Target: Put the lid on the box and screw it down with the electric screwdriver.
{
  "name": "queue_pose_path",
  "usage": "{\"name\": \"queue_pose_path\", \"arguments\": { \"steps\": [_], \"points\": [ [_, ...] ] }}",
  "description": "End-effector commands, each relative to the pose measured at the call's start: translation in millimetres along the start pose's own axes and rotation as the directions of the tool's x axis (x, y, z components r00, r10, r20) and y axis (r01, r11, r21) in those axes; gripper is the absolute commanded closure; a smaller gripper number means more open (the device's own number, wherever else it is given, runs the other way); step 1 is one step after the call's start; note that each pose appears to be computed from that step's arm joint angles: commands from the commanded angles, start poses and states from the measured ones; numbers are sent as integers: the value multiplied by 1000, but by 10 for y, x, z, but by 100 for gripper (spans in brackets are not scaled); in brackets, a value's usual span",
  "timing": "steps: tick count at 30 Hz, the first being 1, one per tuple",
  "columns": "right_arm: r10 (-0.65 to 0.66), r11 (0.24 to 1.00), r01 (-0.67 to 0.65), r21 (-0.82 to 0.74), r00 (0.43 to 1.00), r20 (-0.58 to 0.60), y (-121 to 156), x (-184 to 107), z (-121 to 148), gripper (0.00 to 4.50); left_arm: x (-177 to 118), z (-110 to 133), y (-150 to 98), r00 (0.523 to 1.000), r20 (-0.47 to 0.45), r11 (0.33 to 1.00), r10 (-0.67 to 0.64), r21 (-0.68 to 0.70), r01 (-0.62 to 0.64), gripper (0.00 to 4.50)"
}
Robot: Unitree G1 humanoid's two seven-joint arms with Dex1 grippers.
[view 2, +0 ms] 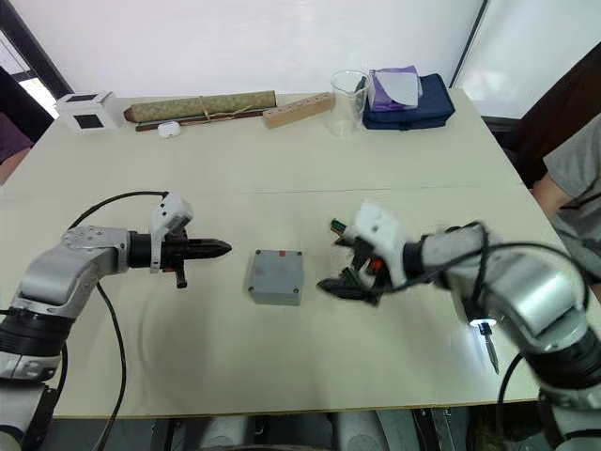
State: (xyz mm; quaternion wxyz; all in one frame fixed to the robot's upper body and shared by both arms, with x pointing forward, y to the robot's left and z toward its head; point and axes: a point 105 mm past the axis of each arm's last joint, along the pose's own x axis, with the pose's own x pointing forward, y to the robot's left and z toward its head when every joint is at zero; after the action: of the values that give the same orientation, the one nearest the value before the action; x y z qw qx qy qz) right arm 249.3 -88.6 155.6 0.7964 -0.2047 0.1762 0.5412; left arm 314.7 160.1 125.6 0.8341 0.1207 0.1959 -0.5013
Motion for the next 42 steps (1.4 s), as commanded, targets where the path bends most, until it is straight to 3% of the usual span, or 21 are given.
{"name": "queue_pose_path", "arguments": {
  "steps": [1, 8, 18, 21, 23, 25, 29, 33, 42],
  "points": [
    [-8, 1000, 8, -25, 1000, 8, 71, 150, -24, 3, 102, 75, -88, 1000, 12, 998, -23, 59, 22, 450],
    [36, 999, -35, 39, 999, -29, 157, 324, -109, 3, 281, 169, -217, 995, 35, 992, -91, 86, 87, 450],
    [126, 974, -137, 182, 989, 72, 314, 417, 53, 3, 379, 285, -169, 994, 70, 991, -80, 115, 72, 450],
    [135, 973, -150, 175, 986, 96, 286, 242, 152, 3, 290, 281, -67, 998, 56, 992, -34, 121, 27, 450],
    [103, 988, -106, 108, 994, 38, 204, 107, 112, 3, 232, 244, -19, 999, 38, 993, -17, 121, 12, 450],
    [20, 1000, -19, 15, 999, -47, 27, 48, -2, 3, 191, 190, -43, 999, 12, 993, -35, 112, 34, 450],
    [-33, 999, 32, -20, 998, -61, -191, 90, -66, 3, 108, 9, -225, 992, -61, 989, -114, 86, 119, 450],
    [-4, 999, 0, -54, 998, -60, -172, 214, -92, 3, 97, -81, -321, 987, -87, 987, -138, 69, 144, 450],
    [114, 992, -115, -53, 993, -20, 78, 425, -55, 3, 111, -44, -437, 984, -84, 983, -160, 73, 166, 450]
  ]
}}
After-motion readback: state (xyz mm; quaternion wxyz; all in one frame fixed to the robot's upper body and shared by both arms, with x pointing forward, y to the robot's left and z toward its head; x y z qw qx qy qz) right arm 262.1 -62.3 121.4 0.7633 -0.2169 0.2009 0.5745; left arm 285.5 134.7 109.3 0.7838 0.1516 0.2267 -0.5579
